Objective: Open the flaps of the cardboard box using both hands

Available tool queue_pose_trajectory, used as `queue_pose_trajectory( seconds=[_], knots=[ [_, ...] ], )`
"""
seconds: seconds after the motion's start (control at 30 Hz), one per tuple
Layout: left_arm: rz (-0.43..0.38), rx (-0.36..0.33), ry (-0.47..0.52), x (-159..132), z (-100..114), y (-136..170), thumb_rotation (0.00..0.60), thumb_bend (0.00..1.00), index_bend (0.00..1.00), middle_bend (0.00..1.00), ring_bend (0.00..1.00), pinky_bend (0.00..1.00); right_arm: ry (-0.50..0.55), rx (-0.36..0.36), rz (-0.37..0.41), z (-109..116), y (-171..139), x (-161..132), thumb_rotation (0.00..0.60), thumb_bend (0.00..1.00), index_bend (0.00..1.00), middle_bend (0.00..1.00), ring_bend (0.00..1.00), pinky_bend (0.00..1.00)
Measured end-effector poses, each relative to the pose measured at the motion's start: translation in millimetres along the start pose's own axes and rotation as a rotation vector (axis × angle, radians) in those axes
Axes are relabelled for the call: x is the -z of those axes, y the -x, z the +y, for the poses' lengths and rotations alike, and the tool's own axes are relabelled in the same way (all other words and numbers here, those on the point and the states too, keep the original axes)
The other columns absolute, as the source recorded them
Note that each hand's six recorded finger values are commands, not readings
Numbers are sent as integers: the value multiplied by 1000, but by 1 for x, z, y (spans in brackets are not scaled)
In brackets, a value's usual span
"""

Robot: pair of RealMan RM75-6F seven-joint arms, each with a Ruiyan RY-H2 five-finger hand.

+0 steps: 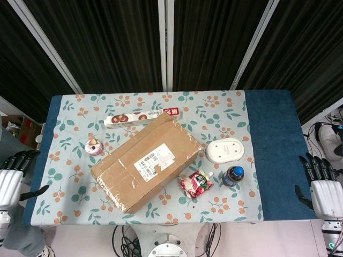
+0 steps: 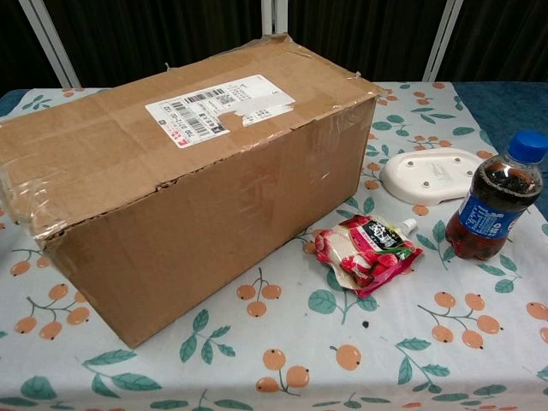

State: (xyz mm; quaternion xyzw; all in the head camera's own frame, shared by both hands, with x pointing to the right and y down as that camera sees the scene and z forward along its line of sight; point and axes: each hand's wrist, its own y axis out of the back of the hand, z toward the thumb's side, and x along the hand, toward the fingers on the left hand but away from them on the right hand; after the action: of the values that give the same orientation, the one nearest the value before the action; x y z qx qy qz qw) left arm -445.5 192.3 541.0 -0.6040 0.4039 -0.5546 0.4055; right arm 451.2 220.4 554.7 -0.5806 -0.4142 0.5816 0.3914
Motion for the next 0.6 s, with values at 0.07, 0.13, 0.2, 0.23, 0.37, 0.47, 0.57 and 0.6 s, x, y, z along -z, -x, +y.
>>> queue_pose_trajectory(
  seconds=[0.07, 0.13, 0.2, 0.23, 0.37, 0.47, 0.57, 0.6],
  knots=[
    [0, -5, 0, 0, 0, 0, 512, 77, 152, 174, 154, 230, 4, 8, 3, 1, 2, -1, 600, 300, 0, 0, 0, 0],
    [-6, -15, 2, 0, 1, 0, 511, 77, 137, 174, 154, 230, 8, 15, 4, 3, 4, -1, 600, 300, 0, 0, 0, 0],
    [-13, -17, 3, -1, 1, 0, 511, 77, 136, 174, 154, 230, 11, 22, 5, 6, 5, 0, 600, 300, 0, 0, 0, 0],
    [-16, -15, 4, -2, 0, 0, 511, 77, 136, 174, 154, 230, 12, 24, 7, 7, 5, 0, 600, 300, 0, 0, 0, 0],
    [-14, 6, 9, -4, -3, 2, 515, 76, 136, 173, 154, 230, 23, 2, 15, 7, 4, 0, 600, 300, 0, 0, 0, 0],
    [-4, 39, 5, -5, -5, 2, 518, 74, 137, 173, 154, 230, 34, -12, 33, 9, 5, -2, 600, 300, 0, 0, 0, 0],
    [2, 47, 8, -6, -4, 2, 515, 73, 136, 173, 155, 231, 36, 1, 54, 15, 8, -5, 600, 299, 0, 0, 0, 0],
    [2, 47, 9, -6, -4, 2, 515, 72, 137, 173, 154, 231, 36, 6, 59, 16, 9, -7, 600, 298, 0, 0, 0, 0]
  ],
)
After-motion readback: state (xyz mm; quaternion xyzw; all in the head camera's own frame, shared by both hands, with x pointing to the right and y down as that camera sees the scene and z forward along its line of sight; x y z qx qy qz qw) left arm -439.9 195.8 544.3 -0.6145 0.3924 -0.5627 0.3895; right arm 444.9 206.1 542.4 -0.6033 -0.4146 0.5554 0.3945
